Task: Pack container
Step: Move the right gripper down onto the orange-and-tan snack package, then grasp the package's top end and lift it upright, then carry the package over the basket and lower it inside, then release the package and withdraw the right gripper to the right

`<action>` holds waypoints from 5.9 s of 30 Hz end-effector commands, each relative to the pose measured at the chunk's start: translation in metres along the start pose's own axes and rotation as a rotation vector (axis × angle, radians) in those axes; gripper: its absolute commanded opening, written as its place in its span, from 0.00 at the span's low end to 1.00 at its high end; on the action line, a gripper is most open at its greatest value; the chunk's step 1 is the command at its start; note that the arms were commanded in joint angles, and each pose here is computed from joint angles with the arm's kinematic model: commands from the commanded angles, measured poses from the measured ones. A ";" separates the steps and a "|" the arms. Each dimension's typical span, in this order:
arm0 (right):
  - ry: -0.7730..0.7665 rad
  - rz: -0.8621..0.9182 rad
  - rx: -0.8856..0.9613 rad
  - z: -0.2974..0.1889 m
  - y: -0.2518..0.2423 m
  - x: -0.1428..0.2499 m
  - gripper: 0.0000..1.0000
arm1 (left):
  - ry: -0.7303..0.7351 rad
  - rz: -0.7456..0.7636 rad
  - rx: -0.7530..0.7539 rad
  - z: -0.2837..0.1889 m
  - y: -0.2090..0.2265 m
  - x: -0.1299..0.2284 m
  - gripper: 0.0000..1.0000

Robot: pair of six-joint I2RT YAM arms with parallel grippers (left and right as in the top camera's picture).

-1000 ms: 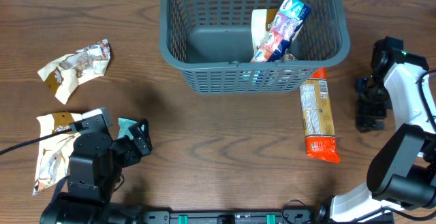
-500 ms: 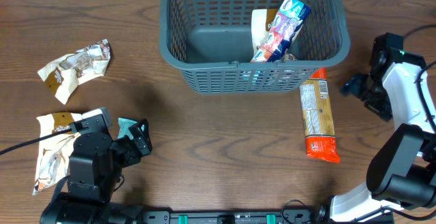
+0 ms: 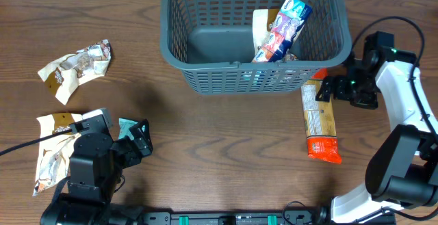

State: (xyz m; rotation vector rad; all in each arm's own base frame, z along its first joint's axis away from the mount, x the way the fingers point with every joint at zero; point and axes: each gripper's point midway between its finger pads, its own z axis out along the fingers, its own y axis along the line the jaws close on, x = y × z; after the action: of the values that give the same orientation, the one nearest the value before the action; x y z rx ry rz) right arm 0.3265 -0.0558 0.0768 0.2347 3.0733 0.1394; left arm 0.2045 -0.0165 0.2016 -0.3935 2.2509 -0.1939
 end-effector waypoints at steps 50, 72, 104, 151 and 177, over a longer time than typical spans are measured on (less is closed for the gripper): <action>0.035 0.141 0.101 0.084 -0.014 0.051 0.01 | -0.033 0.011 -0.006 -0.006 0.000 -0.009 0.99; -0.296 0.621 0.256 -0.060 -0.115 0.019 0.01 | -0.033 0.011 -0.006 -0.006 0.000 -0.009 0.99; -1.174 -0.261 -0.626 -0.384 0.194 -0.069 0.01 | -0.033 0.011 -0.007 -0.006 0.000 -0.009 0.99; -0.560 -0.106 -0.169 -0.138 0.171 -0.111 0.46 | -0.033 0.011 -0.006 -0.006 0.000 -0.009 0.99; -1.137 -0.025 -0.268 -0.401 0.119 -0.131 0.99 | -0.033 0.010 -0.005 -0.006 0.000 -0.009 0.99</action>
State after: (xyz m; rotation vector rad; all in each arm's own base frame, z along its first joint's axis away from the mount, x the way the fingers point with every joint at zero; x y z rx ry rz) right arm 0.4755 0.0435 0.4318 0.1192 2.0389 0.3452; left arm 0.2047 -0.0165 0.2020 -0.3934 2.2494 -0.1945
